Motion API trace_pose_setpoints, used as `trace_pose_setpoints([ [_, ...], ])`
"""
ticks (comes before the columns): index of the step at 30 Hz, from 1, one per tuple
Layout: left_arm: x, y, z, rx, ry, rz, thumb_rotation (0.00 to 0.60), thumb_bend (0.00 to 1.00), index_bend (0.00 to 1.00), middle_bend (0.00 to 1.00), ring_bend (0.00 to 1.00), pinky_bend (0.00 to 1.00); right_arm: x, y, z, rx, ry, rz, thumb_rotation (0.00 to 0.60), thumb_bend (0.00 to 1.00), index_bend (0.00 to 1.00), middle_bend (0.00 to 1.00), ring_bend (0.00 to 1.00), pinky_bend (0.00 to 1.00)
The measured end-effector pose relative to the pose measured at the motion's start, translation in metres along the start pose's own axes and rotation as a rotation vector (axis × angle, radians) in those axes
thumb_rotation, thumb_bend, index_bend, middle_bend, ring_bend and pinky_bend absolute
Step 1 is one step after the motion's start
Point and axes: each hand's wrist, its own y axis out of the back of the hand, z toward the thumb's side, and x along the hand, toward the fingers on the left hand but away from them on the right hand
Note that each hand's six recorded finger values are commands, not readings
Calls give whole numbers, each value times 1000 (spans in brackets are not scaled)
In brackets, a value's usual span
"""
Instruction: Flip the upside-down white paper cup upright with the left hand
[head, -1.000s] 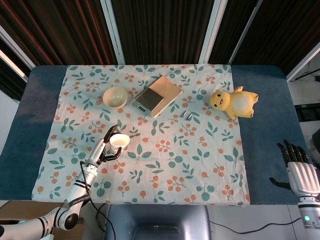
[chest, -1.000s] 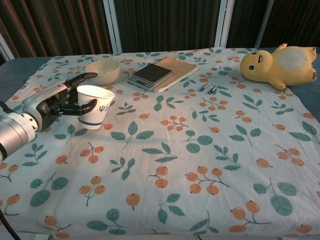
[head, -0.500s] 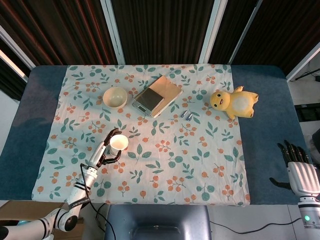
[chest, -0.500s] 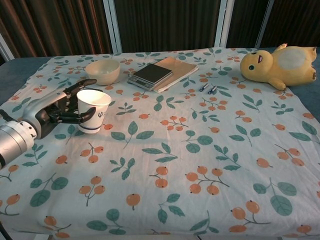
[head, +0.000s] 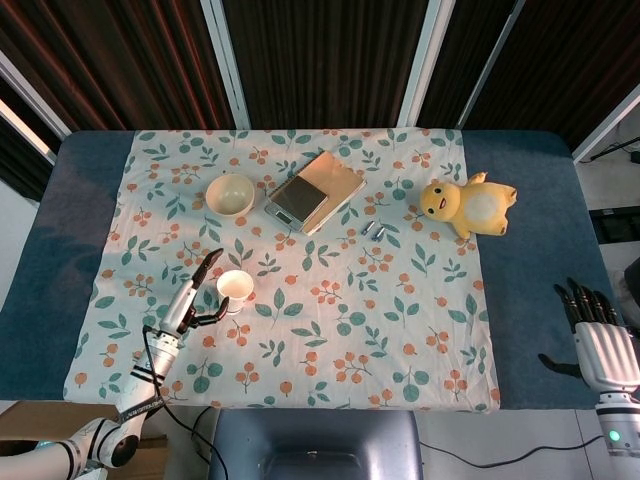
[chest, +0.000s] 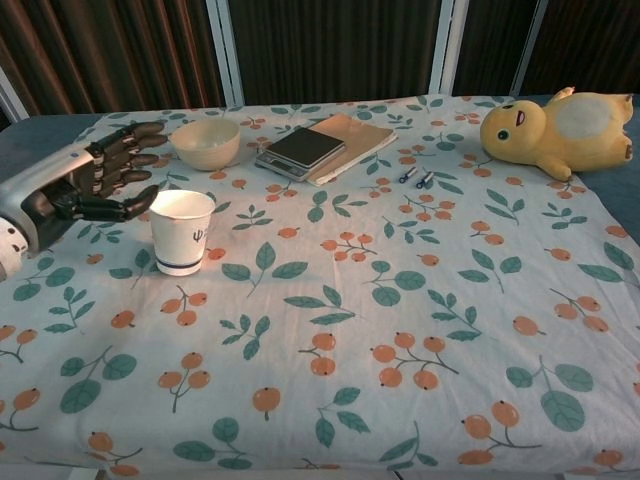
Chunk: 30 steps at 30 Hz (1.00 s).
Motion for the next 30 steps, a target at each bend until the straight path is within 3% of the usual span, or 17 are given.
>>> trace_pose_setpoints([
  [8,-11,54,14,99,-32,74,600,467,0,0,0,29,-1,2,2,1,9,-8,600,176,0,0,0,0],
  [11,-18,75,17,224,-30,77,600,466,0,0,0,6,-1,5,2,12,9,-26,600,177,0,0,0,0],
  [14,-30,95,19,416,-8,53,600,457,0,0,0,0,0,9,0,21,3,-45,600,176,0,0,0,0],
  [21,-92,131,20,891,132,-20,600,448,0,0,0,0,3,11,-6,30,-8,-56,600,177,0,0,0,0],
  [25,-147,150,15,1032,268,-30,600,446,0,0,0,0,4,10,-7,62,-8,-67,600,177,0,0,0,0],
  [30,-190,162,8,1067,344,53,600,447,0,0,0,0,4,9,-3,63,2,-83,600,177,0,0,0,0],
])
